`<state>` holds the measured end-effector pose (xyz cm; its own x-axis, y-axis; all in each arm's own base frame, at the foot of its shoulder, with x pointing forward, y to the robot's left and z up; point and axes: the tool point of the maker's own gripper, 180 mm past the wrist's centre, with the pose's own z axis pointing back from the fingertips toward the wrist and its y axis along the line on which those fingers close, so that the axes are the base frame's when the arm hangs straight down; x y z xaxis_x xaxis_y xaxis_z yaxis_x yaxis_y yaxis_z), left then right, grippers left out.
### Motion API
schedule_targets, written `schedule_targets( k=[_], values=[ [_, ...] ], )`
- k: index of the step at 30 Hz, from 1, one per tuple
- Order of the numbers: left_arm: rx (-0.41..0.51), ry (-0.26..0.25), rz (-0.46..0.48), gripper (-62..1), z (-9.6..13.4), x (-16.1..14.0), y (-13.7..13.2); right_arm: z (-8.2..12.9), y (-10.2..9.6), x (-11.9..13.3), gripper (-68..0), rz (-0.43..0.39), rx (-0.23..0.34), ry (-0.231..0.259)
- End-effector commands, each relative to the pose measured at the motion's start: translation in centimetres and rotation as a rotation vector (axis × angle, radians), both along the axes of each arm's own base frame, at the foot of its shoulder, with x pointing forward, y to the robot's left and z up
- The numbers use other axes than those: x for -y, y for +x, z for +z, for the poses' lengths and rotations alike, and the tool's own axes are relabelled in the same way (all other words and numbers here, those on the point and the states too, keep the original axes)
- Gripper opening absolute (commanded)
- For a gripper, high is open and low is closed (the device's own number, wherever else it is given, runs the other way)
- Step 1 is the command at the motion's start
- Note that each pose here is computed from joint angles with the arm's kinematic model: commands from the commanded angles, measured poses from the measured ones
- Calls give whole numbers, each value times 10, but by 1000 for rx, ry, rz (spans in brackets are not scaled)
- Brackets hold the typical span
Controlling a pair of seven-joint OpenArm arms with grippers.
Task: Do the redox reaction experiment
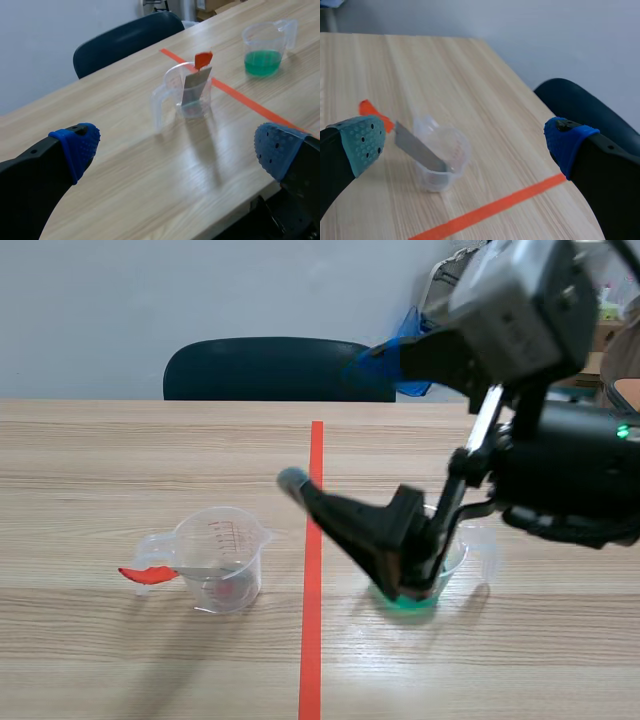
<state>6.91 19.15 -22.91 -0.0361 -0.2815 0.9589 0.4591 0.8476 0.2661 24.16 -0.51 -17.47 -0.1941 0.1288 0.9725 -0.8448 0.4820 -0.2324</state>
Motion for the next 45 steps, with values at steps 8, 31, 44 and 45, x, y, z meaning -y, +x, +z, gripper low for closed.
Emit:
schedule_targets(
  k=[8, 31, 44, 45],
  values=[
    [30, 82, 81, 14, 8, 15, 28, 4, -3, 42, 4, -121, -46, 14],
    [-1, 349, 519, 14, 3, -87, 70, 11, -15, 91, 4, -342, -77, -39],
    [-130, 247, 379, 6, 0, -58, 52, 14, -12, 111, 4, -419, -68, -72],
    [-146, 237, 370, 6, -2, -56, 51, 14, -12, 111, 4, -418, -68, -72]
  ],
)
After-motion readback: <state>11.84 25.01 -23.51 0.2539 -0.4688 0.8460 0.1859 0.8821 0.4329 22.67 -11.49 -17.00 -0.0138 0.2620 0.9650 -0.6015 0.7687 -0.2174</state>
